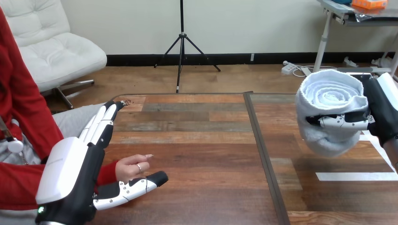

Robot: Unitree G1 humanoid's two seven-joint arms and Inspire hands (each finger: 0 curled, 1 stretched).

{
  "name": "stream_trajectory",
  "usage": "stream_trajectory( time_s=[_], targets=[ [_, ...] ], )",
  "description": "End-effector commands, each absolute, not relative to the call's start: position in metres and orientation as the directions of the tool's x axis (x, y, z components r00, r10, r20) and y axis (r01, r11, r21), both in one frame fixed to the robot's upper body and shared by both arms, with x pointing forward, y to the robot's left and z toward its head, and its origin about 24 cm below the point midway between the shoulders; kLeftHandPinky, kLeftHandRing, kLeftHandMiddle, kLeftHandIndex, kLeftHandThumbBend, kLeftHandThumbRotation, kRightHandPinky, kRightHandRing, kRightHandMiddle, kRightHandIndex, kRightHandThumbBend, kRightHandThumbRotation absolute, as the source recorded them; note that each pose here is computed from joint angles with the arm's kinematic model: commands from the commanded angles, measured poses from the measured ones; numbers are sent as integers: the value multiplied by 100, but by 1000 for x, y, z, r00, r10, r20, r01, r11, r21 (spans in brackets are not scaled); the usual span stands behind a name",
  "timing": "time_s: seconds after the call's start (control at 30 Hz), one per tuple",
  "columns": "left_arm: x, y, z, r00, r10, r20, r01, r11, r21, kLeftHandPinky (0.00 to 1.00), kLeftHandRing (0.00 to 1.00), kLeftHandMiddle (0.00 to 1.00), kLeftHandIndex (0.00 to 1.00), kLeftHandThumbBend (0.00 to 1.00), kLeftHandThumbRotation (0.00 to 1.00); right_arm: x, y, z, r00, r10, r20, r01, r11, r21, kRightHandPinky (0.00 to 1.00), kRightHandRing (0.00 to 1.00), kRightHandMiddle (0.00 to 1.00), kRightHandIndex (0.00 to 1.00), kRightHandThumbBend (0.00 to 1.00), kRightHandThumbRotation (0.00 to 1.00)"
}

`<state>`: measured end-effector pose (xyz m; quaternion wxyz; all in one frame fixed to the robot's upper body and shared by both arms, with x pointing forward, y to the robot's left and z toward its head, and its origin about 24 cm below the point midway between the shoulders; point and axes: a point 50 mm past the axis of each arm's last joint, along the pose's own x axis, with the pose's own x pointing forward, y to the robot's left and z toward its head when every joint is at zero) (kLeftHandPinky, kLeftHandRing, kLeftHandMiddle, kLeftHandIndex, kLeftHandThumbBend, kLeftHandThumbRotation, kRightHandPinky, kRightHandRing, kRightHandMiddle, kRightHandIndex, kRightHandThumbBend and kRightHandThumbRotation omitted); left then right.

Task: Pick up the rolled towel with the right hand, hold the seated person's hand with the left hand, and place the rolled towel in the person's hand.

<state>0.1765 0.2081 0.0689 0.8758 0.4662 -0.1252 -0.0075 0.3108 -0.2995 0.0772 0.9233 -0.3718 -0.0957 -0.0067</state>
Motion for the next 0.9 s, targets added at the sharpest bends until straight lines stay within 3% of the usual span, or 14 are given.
stream_trajectory(
  time_s=[0.0,0.87],
  targets=[
    [191,210,87,948,-167,271,-155,503,850,83,94,95,93,100,72,322,-295,102,956,61,288,148,744,-651,36,40,43,44,77,0],
    [215,219,80,956,-253,148,-68,301,951,86,91,91,90,100,65,321,-295,97,964,55,262,133,751,-647,36,40,43,44,78,0]
  ],
)
